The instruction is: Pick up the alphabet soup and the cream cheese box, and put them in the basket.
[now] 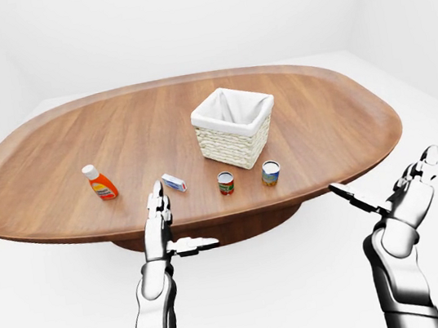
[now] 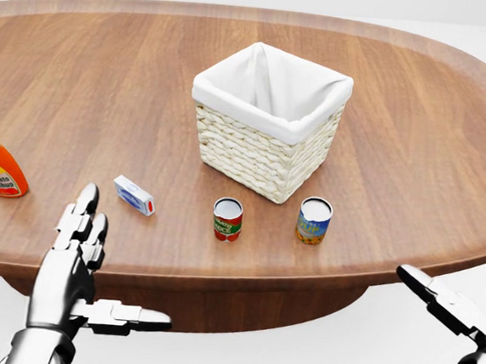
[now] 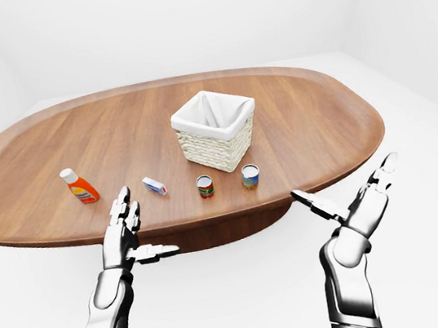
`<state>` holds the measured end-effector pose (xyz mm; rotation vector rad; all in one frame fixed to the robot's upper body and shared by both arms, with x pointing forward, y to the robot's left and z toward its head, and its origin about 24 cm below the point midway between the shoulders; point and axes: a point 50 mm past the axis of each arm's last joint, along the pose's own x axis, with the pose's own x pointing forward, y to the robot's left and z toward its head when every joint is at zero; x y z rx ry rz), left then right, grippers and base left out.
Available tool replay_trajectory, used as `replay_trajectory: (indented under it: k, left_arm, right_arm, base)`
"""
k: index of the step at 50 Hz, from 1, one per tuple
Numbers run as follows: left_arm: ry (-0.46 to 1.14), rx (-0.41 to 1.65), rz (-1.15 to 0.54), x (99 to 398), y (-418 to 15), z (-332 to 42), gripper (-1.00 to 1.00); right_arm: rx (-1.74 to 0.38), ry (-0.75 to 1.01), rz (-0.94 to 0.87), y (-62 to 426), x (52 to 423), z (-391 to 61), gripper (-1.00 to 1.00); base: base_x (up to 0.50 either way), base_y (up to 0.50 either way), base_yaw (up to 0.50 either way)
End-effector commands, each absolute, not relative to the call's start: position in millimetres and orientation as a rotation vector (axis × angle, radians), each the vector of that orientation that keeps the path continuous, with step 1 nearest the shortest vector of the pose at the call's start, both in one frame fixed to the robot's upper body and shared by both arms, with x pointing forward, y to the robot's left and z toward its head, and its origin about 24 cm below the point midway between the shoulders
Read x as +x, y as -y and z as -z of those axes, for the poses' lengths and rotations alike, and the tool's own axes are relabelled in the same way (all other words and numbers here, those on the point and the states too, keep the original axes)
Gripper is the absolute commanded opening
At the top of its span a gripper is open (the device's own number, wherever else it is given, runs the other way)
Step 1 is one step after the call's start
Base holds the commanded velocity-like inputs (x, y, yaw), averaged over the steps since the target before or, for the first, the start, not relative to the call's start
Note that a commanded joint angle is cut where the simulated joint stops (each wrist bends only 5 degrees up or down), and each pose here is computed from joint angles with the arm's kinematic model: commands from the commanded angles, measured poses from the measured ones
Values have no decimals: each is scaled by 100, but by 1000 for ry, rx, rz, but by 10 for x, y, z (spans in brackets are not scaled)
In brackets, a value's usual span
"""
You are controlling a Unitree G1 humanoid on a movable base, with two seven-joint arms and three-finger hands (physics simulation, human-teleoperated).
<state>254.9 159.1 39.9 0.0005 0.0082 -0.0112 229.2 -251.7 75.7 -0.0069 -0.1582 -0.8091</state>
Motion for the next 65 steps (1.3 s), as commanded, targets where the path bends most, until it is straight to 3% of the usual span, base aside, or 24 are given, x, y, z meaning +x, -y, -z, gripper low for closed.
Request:
replay_trajectory:
  k: [1, 34, 65]
  left_arm:
    - [-7, 1, 12, 2555, -1594, -384, 100]
    - [-5, 1, 11, 2559, -1599, -377, 100]
    - [-5, 1, 11, 2556, -1598, -385, 100]
  right_arm:
    - [0, 156, 819, 2536, 2280, -760, 100]
    - [-9, 142, 819, 2547, 2299, -740, 100]
    - [-5, 149, 822, 2553, 2288, -760, 100]
  base:
    - [0, 0, 0]
    - [0, 0, 0]
    - [21, 0, 0]
